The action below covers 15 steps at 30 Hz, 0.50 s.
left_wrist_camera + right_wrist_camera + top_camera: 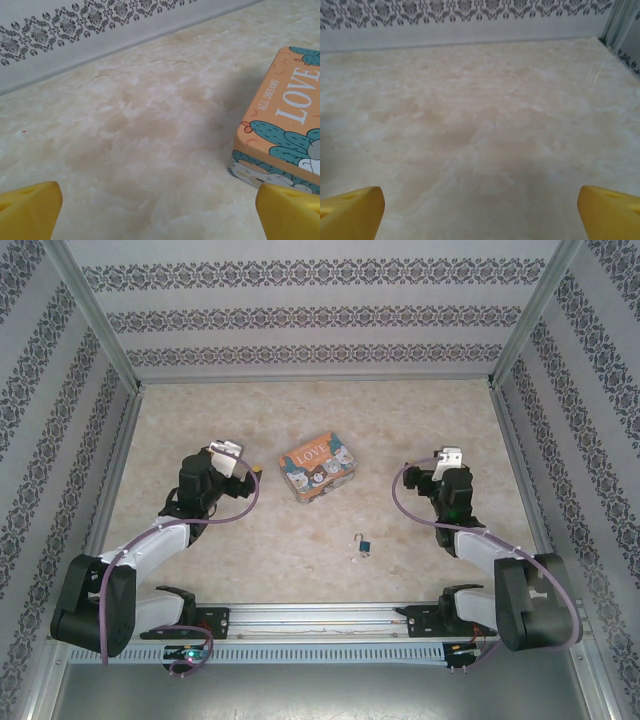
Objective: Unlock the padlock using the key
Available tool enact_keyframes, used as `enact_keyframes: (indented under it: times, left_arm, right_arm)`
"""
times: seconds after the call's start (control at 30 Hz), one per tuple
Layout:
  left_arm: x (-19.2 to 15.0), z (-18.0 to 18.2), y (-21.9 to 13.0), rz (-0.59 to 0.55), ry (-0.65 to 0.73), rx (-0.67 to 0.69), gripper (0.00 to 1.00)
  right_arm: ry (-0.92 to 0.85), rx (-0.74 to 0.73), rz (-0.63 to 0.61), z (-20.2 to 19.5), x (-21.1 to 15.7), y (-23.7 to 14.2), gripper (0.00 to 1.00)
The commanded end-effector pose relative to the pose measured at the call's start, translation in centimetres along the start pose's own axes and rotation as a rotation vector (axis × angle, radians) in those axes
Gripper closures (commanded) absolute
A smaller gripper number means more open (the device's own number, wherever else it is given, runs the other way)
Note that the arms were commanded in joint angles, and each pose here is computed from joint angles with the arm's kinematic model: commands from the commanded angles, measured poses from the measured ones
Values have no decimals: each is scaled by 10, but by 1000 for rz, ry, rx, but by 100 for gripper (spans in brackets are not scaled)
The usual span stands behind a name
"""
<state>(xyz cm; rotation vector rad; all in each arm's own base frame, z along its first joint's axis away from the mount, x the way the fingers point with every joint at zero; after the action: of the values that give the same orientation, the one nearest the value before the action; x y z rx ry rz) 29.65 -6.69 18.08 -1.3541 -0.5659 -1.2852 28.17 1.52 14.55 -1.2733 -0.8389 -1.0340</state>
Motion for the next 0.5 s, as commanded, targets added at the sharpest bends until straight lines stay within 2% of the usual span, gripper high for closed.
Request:
enact_keyframes:
  times: [0.0,0.27,0.47]
  left_arm:
    - [1,7,-4,-30,45,52,1]
    - [-4,4,0,-43,50,34,1]
    - [-6,4,1,-36,52,33,1]
  right_arm:
    - [-8,27,-98,-1,5,-3,2]
    - [-77,40,-153,-3,6,-4,2]
    - [-50,59,-168,-11,6,2,1]
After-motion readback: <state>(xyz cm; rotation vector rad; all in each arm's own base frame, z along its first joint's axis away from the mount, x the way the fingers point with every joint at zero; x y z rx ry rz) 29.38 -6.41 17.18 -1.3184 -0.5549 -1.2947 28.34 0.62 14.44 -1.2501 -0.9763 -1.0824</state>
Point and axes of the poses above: each hand's point on the last joint's axis, 136 mm out from that joint toward the fingers, its own y axis out along the fingers, its own z axis along the line the jaws close on, x = y × z, the point moved 8 cm from there along -y, back along the fingers, and after that the axes turned 4 degrees about y, right-handed, at the moved point
